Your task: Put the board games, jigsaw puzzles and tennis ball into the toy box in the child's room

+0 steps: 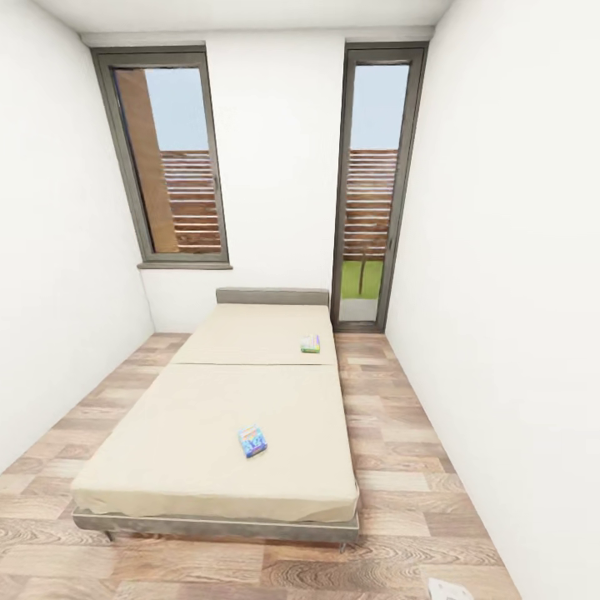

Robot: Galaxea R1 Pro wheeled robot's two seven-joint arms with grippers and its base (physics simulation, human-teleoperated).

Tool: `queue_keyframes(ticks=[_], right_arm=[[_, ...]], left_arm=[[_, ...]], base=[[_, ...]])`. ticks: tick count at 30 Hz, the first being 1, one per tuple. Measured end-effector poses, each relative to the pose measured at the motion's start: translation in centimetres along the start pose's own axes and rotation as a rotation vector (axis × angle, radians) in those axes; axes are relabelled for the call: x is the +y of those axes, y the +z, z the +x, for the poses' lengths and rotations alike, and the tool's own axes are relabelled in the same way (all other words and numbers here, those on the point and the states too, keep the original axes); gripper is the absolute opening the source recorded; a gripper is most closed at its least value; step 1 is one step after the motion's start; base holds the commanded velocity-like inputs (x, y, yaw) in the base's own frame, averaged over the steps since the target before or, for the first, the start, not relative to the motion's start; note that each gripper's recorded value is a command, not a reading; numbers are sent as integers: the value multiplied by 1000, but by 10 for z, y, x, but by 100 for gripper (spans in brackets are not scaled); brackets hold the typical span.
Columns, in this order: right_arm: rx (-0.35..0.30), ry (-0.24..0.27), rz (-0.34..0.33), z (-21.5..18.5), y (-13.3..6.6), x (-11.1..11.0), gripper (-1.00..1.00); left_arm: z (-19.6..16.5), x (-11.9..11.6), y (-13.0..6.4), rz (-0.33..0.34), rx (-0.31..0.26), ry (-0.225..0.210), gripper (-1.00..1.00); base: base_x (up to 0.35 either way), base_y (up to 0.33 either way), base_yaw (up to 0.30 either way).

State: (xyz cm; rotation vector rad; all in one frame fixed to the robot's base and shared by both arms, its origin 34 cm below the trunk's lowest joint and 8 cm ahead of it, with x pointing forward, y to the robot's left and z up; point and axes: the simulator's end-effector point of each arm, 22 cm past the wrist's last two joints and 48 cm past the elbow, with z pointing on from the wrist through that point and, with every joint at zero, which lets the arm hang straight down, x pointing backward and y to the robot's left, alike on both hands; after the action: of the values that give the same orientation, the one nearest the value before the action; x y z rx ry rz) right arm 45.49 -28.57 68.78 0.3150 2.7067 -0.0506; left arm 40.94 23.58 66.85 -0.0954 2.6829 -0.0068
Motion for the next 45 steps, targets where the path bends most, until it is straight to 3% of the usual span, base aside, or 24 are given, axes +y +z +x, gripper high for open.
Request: queue_keyframes(ticks=[7,13,18,24,28,30,34,37,40,45], right_arm=[[-1,0,-3,0,0,2,100],[-1,-1,-4,0,0,3,100],[-2,1,-5,-1,0,3,100],[-4,12,-15,-3,0,4,100],[4,19,-30,-6,0,5,100],[20,20,-67,-16,-2,15,100],[40,19,-146,-61,-14,41,100],[50,12,-183,-92,-28,55,100],[32,-1,-225,-136,-54,68,100],[-88,-14,-274,-210,-108,81,100]], left_arm=[[0,1,0,0,0,-6,100],[-2,17,1,-12,-1,-7,100],[-5,24,1,18,0,-3,100],[-9,31,0,107,56,-4,100],[-46,31,-5,221,101,-21,100],[-82,22,-20,355,132,-47,100],[-142,8,-56,536,140,-72,100],[-172,9,-76,577,131,-74,100],[-204,12,-99,602,123,-77,100],[-231,8,-122,631,109,-72,100]], base=[[0,0,0],[0,0,0],[0,0,0],[0,0,0],[0,0,0],[0,0,0],[0,0,0],[0,0,0],[0,0,0],[0,0,0]])
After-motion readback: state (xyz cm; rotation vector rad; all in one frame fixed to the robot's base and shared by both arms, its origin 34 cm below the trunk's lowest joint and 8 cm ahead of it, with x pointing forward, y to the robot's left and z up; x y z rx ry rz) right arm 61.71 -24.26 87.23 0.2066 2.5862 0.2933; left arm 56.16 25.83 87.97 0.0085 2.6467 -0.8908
